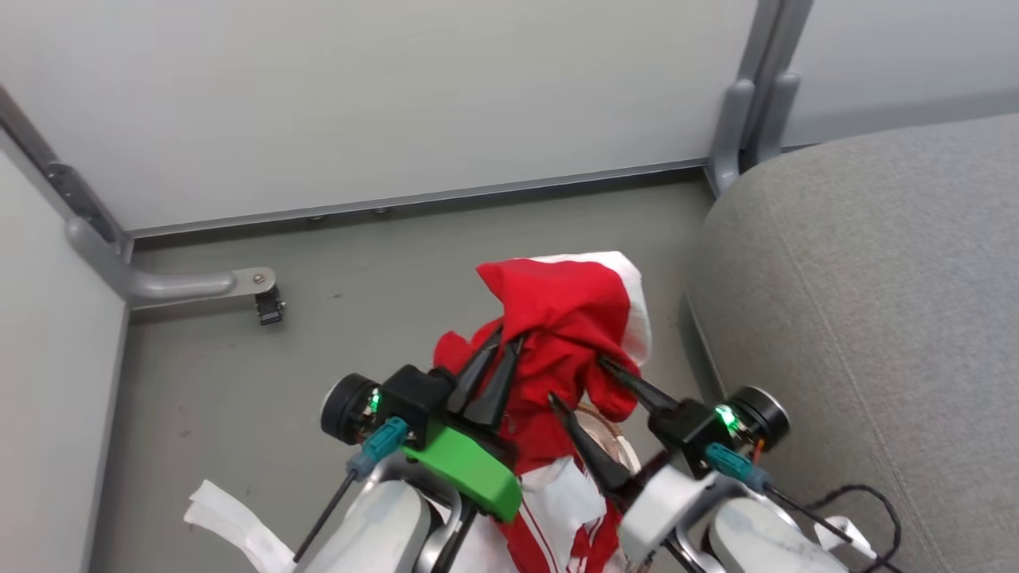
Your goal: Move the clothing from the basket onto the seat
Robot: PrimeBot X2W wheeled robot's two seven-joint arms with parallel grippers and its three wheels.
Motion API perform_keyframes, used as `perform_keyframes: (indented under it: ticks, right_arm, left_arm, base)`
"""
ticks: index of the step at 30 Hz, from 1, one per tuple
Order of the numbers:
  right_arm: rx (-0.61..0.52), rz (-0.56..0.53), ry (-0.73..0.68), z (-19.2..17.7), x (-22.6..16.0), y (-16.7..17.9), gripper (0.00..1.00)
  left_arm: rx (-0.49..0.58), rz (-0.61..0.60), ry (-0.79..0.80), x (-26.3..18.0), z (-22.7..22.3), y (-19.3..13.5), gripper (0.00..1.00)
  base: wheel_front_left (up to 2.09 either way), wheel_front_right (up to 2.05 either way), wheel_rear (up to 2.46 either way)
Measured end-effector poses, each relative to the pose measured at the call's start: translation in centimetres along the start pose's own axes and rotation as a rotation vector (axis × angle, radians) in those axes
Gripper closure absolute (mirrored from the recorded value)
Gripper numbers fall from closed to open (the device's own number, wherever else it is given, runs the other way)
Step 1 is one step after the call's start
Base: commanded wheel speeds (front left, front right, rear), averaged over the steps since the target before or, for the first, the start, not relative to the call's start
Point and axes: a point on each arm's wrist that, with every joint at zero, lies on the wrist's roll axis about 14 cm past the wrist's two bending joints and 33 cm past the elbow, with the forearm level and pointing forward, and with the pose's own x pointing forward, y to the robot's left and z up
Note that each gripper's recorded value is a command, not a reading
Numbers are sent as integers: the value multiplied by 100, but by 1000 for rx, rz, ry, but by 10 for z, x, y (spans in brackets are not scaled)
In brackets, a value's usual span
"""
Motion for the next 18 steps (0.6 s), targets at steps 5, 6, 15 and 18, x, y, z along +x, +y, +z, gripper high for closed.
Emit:
perform_keyframes:
  ticks: [5, 6, 15, 18]
  right_arm:
    - [-46, 61, -47, 18, 28, 12, 0]
    - [-58, 76, -35, 15, 31, 15, 0]
    - [-20, 126, -1, 4, 44, 37, 100]
    - [10, 88, 18, -3, 35, 31, 100]
  left_arm:
    - [-9, -7, 9, -9, -2, -7, 100]
    - [-16, -8, 12, -12, -2, -8, 100]
    - [-18, 58, 23, -27, -4, 1, 67]
    - [-2, 72, 29, -28, -6, 4, 0]
  base:
    - [0, 0, 0]
    - [0, 0, 0]
    - [0, 0, 0]
    - [0, 0, 0]
